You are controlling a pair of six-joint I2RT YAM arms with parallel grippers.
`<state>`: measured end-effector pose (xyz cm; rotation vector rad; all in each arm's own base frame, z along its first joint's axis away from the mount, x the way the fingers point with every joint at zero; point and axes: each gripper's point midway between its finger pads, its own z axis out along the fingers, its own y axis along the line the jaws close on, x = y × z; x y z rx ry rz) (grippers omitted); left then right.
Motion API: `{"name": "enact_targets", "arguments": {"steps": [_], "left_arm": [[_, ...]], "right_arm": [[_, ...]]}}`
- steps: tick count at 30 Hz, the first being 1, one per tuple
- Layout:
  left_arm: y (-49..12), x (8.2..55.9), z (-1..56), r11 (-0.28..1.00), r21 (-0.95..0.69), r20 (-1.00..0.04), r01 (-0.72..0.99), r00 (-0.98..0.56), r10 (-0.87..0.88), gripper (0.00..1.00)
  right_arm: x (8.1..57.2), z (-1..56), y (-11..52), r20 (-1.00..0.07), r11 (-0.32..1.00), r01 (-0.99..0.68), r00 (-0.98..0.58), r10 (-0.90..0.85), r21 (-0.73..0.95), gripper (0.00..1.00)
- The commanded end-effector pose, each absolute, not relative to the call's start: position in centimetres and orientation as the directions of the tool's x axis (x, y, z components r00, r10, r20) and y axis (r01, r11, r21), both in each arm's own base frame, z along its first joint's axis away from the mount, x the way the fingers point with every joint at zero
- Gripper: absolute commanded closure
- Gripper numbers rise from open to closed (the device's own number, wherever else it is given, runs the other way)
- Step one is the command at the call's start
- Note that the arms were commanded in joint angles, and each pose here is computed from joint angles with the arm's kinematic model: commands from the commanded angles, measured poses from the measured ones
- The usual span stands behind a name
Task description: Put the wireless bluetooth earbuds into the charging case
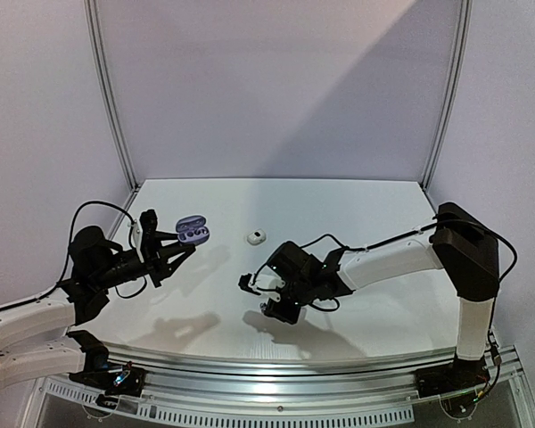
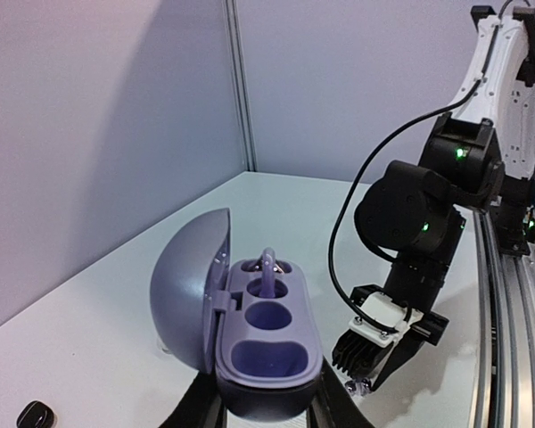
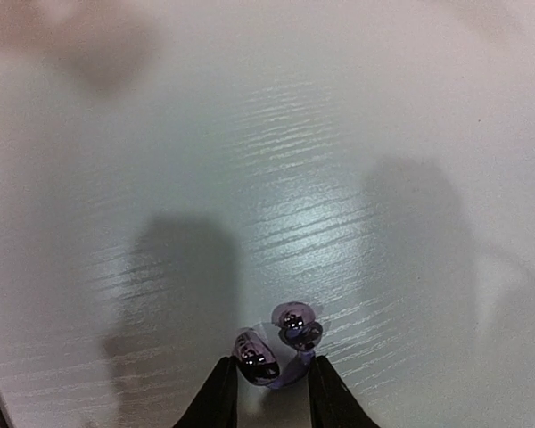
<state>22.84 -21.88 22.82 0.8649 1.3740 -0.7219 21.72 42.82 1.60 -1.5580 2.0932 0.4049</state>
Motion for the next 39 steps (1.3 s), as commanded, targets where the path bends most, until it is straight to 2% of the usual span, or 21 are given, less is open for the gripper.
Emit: {"name": "enact_targets", "arguments": {"steps": [1,5,9,13,21,32,39], "left_arm": [[-21.7,23.0,22.4,0.523,0.102,-0.995,0.846,0.080,0.065,1.00],[-21.6,23.0,22.3,0.526,0.104,-0.994,0.844,0.081,0.067,1.00],[-21.7,23.0,22.3,0.522,0.098,-0.995,0.847,0.077,0.062,1.00],[-21.8,22.9,22.3,0.517,0.095,-0.995,0.850,0.076,0.058,1.00],[-21.7,22.9,22.5,0.520,0.100,-0.995,0.848,0.081,0.059,1.00],[-21.7,22.9,22.4,0.521,0.099,-0.995,0.848,0.079,0.061,1.00],[-21.6,23.0,22.3,0.528,0.106,-0.994,0.843,0.083,0.067,1.00]], "right_arm": [[20.8,0.0,42.3,-0.501,0.291,-0.956,-0.238,-0.832,-0.029,0.70],[20.2,1.4,42.8,-0.525,0.300,-0.953,-0.270,-0.807,0.029,0.64],[20.6,3.1,42.5,-0.561,0.328,-0.945,-0.277,-0.780,0.010,0.56],[20.6,2.7,42.4,-0.551,0.293,-0.956,-0.245,-0.798,0.001,0.51],[21.0,0.6,43.3,-0.535,0.249,-0.968,-0.223,-0.815,0.024,0.51],[21.6,-0.3,43.4,-0.526,0.253,-0.967,-0.228,-0.819,0.025,0.52],[21.6,3.2,44.4,-0.582,0.283,-0.953,-0.291,-0.759,0.108,0.51]]}}
